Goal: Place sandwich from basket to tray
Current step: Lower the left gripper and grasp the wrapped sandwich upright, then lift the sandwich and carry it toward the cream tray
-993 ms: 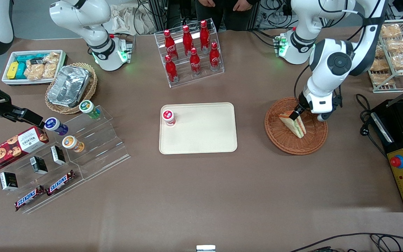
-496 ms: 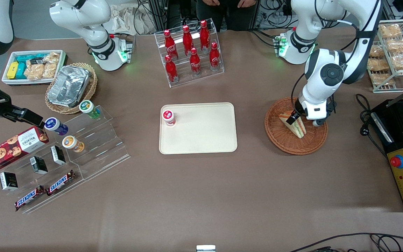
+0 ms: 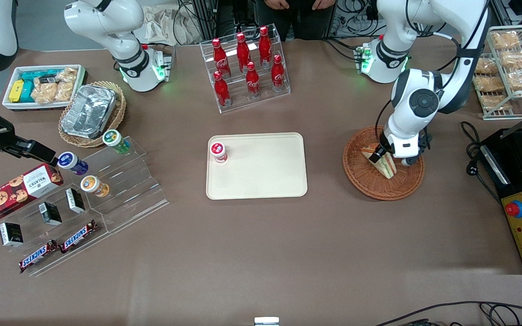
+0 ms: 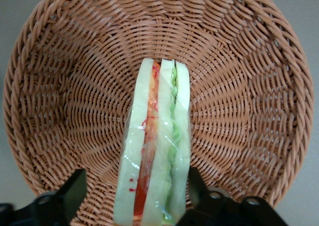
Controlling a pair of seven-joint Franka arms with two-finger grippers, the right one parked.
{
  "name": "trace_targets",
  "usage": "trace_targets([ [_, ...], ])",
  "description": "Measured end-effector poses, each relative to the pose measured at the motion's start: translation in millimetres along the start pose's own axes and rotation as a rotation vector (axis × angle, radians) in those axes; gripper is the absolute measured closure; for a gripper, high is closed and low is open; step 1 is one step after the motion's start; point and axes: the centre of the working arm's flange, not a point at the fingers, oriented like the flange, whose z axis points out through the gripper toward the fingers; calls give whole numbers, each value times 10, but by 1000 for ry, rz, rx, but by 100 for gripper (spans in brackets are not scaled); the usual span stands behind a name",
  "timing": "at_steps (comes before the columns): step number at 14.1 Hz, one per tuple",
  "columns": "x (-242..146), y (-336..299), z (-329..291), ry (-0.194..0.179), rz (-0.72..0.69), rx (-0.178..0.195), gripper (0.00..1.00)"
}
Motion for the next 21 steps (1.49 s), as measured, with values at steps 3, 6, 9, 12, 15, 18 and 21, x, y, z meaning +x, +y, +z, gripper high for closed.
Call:
trace_targets([
  [3,4,12,43,3,2,-3,49],
  [6,24,53,-49,16,24,-20,66],
  [9,101,165,-580,13,114,-3,68],
  [12,148,395,-1794,6,269,23,80],
  [15,-214,609,-2682,-1,446,-61,80],
  [18,-618,744,-2884,-37,590,-132,80],
  [21,-1070,870,-2871,-36,674,-127,80],
])
